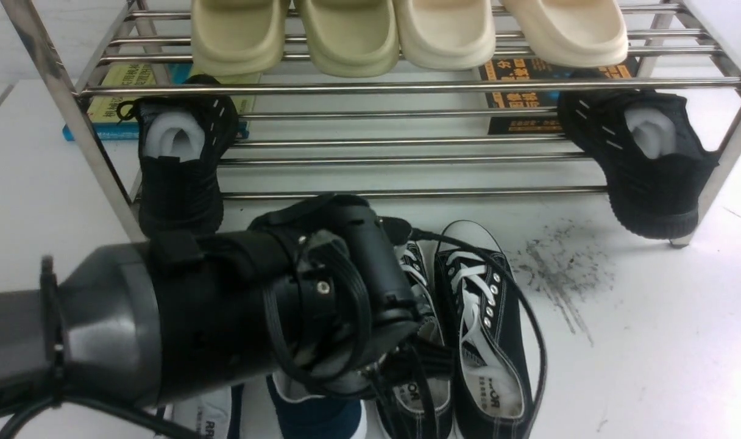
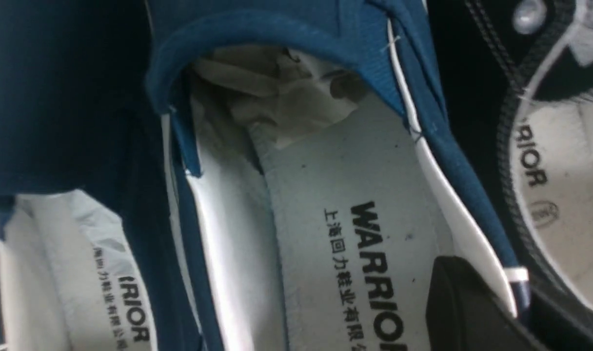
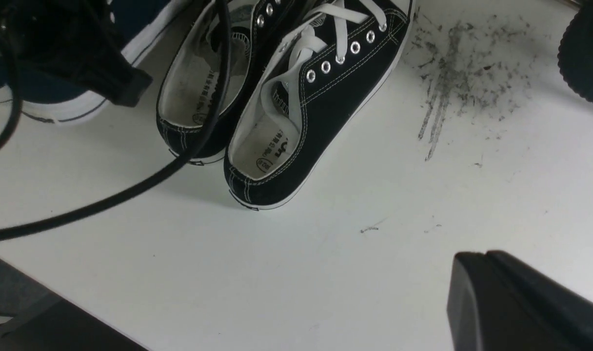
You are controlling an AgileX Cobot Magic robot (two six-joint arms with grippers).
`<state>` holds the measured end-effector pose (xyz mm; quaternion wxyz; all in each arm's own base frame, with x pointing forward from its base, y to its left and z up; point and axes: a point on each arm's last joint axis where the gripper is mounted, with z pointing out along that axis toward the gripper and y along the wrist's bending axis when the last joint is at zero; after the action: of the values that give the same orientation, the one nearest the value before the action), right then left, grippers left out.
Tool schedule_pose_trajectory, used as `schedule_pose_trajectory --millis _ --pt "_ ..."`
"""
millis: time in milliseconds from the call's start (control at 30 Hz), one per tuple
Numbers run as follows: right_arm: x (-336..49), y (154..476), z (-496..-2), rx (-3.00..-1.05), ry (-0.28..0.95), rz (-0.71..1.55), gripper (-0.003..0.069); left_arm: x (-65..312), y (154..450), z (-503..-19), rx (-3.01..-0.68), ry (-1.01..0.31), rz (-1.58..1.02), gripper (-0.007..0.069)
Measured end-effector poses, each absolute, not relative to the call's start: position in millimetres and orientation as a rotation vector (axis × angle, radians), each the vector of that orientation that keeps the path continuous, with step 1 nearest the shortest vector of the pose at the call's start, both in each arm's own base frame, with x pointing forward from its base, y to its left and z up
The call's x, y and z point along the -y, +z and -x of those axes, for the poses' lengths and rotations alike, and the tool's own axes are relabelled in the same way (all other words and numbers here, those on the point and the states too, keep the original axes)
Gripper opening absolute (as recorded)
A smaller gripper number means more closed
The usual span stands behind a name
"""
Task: Take the shoes off the shelf with your hand on the white table.
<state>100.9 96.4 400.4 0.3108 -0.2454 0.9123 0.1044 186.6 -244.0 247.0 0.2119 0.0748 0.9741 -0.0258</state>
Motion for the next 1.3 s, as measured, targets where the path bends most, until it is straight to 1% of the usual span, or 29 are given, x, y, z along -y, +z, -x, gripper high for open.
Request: schedule_pose_trajectory --millis 133,200,233,333,567,667,700,767,800,833,867,933,1000,1033,1067,1167,1200,1233,1267,1300 --pt "-97.4 400.1 -99.8 -2.416 0.296 0.65 0.0002 224.9 229.8 -197.4 -2.731 -0.07 -0.135 0.0041" --pt "-97.5 400.1 -99.7 -2.417 0.297 0.651 0.0003 221.3 224.3 -198.2 -2.734 -0.077 -0.132 0.0041" --pt "-97.6 400.1 -99.6 -2.418 0.3 0.651 0.0003 221.6 221.2 -198.8 -2.723 -0.101 -0.145 0.0042" --pt "-97.7 400.0 -99.5 -2.419 0.301 0.651 0.0004 222.8 218.9 -199.4 -2.713 -0.135 -0.15 0.0043" --pt "-96.5 400.9 -98.3 -2.414 0.307 0.649 0.0004 222.6 217.8 -199.3 -2.72 -0.146 -0.136 0.0063" --pt "-91.5 404.0 -94.1 -2.395 0.323 0.641 0.0004 221.0 217.0 -198.0 -2.74 -0.126 -0.122 0.0109" --pt "-85.8 407.3 -89.4 -2.372 0.34 0.633 0.0004 219.6 216.5 -197.0 -2.754 -0.106 -0.113 0.016" --pt "-81.0 409.9 -85.4 -2.354 0.354 0.625 0.0006 218.8 216.1 -196.4 -2.762 -0.095 -0.108 0.0201" --pt "-73.2 413.7 -79.6 -2.323 0.368 0.614 0.0006 218.0 216.5 -195.8 -2.768 -0.089 -0.103 0.026" --pt "-72.0 414.2 -79.0 -2.318 0.368 0.611 0.0006 217.9 216.7 -195.7 -2.768 -0.088 -0.102 0.0274" --pt "-63.8 417.7 -73.7 -2.285 0.373 0.597 0.0006 217.7 219.2 -195.1 -2.772 -0.093 -0.091 0.032" --pt "-51.2 422.4 -65.4 -2.236 0.383 0.575 0.0006 218.3 227.6 -195.5 -2.761 -0.114 -0.078 0.0364" --pt "-36.5 427.0 -55.1 -2.18 0.399 0.55 0.0006 218.8 242.1 -196.2 -2.732 -0.155 -0.066 0.0393" --pt "-35.2 427.3 -54.0 -2.175 0.402 0.547 0.0006 219.1 244.4 -196.5 -2.727 -0.161 -0.064 0.0395" --pt "-23.2 430.0 -44.9 -2.131 0.424 0.527 0.0007 218.8 257.8 -196.5 -2.699 -0.2 -0.053 0.04" --pt "-5.6 429.5 -31.1 -2.074 0.453 0.501 0.0007 217.2 279.7 -196.3 -2.647 -0.255 -0.041 0.0396" --pt "-4.5 428.8 -30.2 -2.072 0.454 0.5 0.0008 216.9 280.5 -196.1 -2.644 -0.257 -0.041 0.0395" --pt "1.7 422.9 -25.2 -2.044 0.468 0.494 0.0009 215.4 289.9 -195.8 -2.62 -0.276 -0.039 0.0384" --pt "2.7 420.5 -24.2 -2.035 0.473 0.493 0.001 214.7 292.0 -195.7 -2.614 -0.277 -0.039 0.0379" --pt "3.4 407.6 -23.1 -1.98 0.496 0.494 0.001 211.9 299.4 -194.5 -2.594 -0.285 -0.039 0.0352"
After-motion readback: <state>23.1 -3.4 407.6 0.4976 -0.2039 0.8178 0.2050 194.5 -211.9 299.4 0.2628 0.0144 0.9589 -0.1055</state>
